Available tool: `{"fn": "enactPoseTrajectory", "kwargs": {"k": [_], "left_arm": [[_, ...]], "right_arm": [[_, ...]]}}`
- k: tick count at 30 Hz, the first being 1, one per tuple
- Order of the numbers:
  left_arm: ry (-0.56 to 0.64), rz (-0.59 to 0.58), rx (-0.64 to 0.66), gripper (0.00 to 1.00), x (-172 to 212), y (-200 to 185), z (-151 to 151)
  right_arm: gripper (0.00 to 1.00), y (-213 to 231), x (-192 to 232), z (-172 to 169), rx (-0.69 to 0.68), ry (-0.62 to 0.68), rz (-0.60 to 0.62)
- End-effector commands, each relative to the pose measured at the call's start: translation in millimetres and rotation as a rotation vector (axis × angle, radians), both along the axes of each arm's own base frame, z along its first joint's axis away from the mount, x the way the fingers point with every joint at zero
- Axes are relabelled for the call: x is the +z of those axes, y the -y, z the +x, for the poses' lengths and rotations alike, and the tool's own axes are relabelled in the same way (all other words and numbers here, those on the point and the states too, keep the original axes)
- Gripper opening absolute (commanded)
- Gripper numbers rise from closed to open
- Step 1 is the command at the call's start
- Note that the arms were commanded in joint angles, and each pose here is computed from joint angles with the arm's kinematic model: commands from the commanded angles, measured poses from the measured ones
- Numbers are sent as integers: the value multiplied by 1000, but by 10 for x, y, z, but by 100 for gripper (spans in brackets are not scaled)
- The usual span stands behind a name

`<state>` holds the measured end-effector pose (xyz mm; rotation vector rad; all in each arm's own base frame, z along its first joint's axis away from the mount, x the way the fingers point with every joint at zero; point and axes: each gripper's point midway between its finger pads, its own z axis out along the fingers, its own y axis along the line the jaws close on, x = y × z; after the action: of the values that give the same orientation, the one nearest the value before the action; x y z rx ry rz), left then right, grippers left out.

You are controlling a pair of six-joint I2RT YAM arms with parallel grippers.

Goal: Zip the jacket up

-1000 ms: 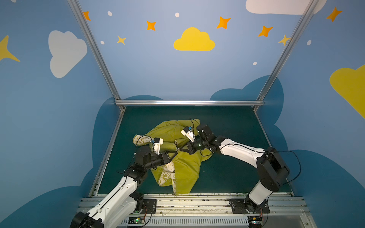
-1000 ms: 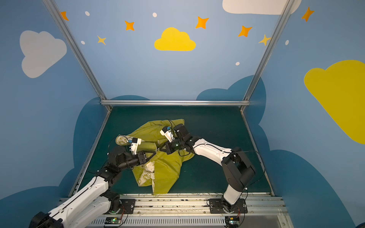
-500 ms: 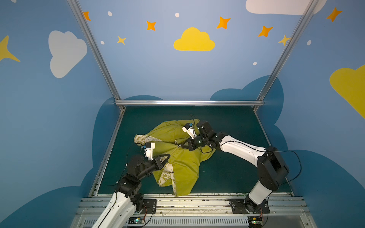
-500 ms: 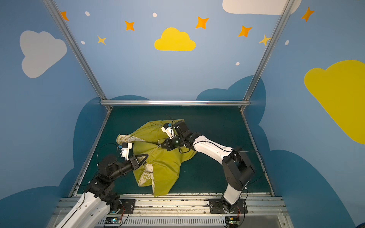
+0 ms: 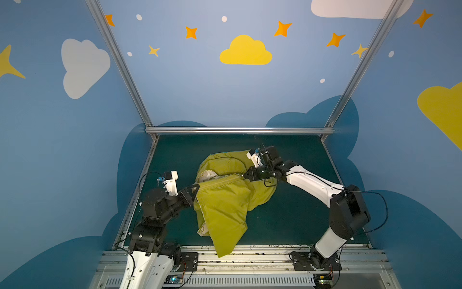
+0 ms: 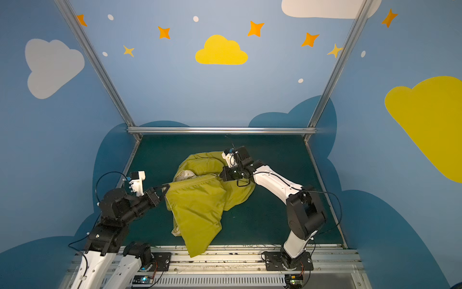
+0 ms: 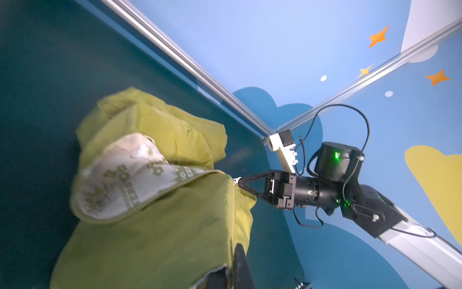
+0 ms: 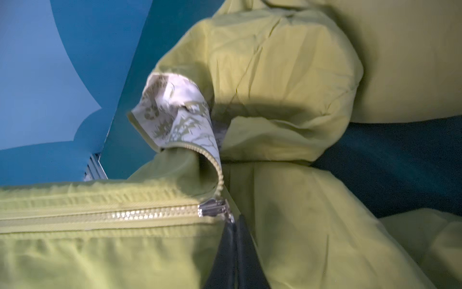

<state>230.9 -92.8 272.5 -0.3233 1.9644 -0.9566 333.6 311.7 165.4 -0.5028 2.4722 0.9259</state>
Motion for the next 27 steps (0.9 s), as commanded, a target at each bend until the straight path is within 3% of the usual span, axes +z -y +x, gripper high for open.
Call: {"fn": "enactPoseTrajectory", "kwargs": {"k": [1,9,15,17,21,23,24,25,26,27], "left_arm": [[61,74,86,3,346,-243,148],[204,38,135,3,1231,-537,550],[227,-44,-53,3,1267,-284,630],[227,-59,-85,3,1182,-238,612],[135,-12,-54,3,949,-270,508],[13,64,104,3,613,-491,351],[-50,99,196,7,416,-628,260],[-112,132,296,20,194,-781,145],[-173,154,381,40,-32,-910,34],[-212,160,429,52,-178,-976,-47]], "right_arm": [[0,528,143,357,-209,41,-84],[0,849,551,504,-288,62,-4],[0,419,754,282,-55,154,178],[28,191,736,179,23,184,222],[45,-248,642,66,139,222,205],[49,-439,501,55,159,174,164],[50,-526,429,50,175,156,156],[51,-621,335,57,186,145,140],[53,-735,224,46,212,139,125],[54,-839,132,19,233,129,109]]}}
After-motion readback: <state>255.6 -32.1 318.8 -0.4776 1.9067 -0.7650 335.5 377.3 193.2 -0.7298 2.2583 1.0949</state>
